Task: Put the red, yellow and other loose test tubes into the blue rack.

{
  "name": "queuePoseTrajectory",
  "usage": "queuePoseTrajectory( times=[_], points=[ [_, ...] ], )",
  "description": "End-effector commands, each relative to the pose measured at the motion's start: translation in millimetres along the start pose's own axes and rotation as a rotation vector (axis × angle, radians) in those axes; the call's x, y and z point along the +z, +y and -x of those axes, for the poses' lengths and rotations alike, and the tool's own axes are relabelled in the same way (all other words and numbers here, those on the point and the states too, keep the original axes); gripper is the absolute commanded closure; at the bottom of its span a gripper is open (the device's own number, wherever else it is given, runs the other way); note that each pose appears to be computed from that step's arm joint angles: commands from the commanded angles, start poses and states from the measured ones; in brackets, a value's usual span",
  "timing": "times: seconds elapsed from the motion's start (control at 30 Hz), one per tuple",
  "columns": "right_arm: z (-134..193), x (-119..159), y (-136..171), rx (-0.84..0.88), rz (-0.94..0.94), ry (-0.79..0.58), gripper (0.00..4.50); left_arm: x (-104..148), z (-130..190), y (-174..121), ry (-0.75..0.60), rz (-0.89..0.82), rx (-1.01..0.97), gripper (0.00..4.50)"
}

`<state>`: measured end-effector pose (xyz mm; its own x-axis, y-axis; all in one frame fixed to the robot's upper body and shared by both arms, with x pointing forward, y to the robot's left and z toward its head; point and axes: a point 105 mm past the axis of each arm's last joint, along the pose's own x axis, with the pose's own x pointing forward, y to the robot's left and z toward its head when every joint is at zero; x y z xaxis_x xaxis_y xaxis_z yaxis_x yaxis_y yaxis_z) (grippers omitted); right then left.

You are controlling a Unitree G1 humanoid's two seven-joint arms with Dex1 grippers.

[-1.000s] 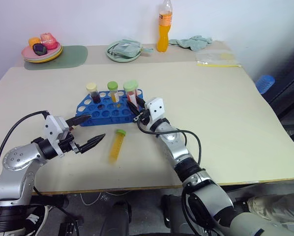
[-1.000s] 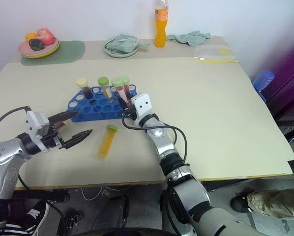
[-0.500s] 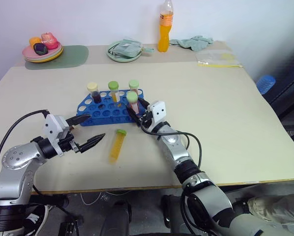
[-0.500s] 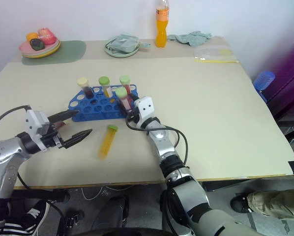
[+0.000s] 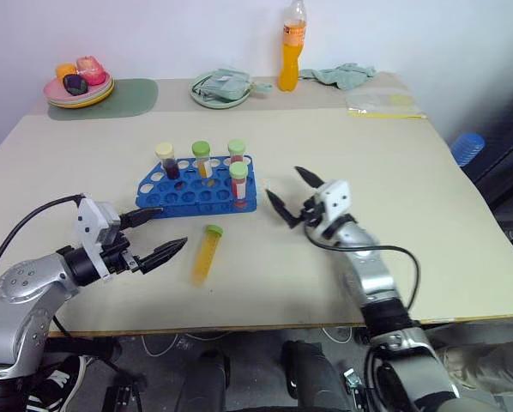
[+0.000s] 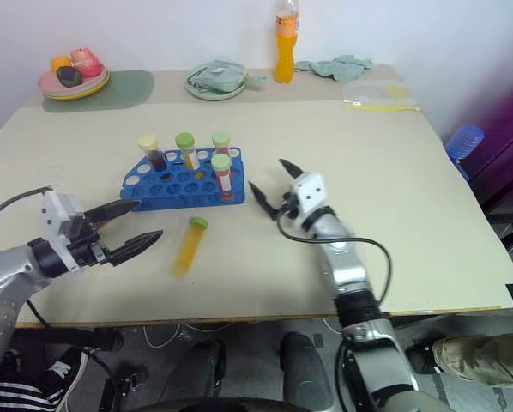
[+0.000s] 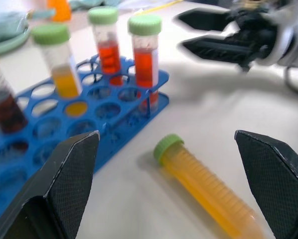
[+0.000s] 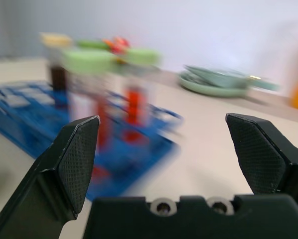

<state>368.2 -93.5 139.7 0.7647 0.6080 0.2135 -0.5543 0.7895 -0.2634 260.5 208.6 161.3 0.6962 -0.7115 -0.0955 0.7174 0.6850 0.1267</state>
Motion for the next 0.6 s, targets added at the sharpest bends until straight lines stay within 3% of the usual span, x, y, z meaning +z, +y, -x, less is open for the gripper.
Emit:
queuePoseTrajectory(
  times=[0.03,0.1,0.2,0.27,0.4,0.53,0.6],
  points=[
    [-1.5,20.4,-1.5,0.000,0.012,-0.056,0.02,12.7,4.8,0.8,-0.015,-0.031,0.010,0.00],
    [-1.2,20.8,-1.5,0.000,0.010,-0.052,0.02,12.9,4.9,0.7,-0.014,-0.029,0.010,0.00],
    [37.4,69.3,13.2,0.367,-0.067,-0.093,0.02,-5.6,-3.4,-7.2,0.157,0.110,0.065,0.00],
    [51.3,85.3,23.8,0.521,-0.079,-0.080,0.02,-8.3,-8.7,-12.1,0.216,0.142,0.085,0.00],
    [56.3,95.1,28.3,0.638,-0.068,-0.048,0.02,-0.2,-16.6,-18.0,0.266,0.125,0.073,0.00],
    [64.3,87.5,35.1,0.728,-0.038,-0.011,0.02,-3.6,-29.1,-29.8,0.307,0.226,0.056,0.00],
    [66.0,88.7,38.1,0.752,-0.034,-0.008,0.02,-12.8,-31.0,-31.3,0.391,0.242,0.067,0.00]
  ],
)
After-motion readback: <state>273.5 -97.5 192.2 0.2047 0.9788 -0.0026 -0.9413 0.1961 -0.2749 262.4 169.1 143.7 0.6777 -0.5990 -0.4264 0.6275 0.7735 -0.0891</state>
